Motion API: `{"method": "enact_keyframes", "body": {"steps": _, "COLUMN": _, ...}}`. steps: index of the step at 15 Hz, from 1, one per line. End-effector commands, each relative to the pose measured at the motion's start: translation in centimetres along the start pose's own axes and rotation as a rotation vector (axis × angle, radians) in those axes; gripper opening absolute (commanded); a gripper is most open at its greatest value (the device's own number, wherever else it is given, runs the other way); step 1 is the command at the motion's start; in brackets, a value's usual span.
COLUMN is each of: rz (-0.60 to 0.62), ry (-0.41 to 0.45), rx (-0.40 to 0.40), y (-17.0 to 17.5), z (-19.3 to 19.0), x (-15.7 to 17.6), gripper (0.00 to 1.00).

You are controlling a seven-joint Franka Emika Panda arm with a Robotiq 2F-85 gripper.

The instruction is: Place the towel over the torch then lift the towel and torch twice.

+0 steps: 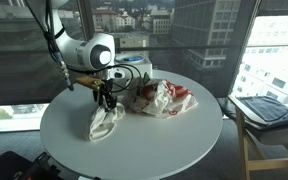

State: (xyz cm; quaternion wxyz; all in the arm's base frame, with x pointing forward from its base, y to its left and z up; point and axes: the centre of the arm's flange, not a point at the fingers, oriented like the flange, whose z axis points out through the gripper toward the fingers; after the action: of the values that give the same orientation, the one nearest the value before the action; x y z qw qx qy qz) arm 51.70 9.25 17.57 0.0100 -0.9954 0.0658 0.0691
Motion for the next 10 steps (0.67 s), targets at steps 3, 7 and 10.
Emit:
{"method": "enact_keyframes", "body": {"steps": 3, "rz": 0.002, "ry": -0.031, "rx": -0.009, "y": -1.2, "z": 0.4, "x": -1.6, "gripper": 0.69}}
{"method": "enact_keyframes", "body": {"steps": 7, "rz": 0.023, "ry": -0.006, "rx": -0.024, "y": -1.6, "z": -1.6, "x": -4.7, "gripper": 0.99}}
{"method": "enact_keyframes", "body": {"steps": 10, "rz": 0.059, "ry": 0.011, "rx": -0.027, "y": -1.7, "z": -3.0, "x": -5.9, "gripper": 1.00}}
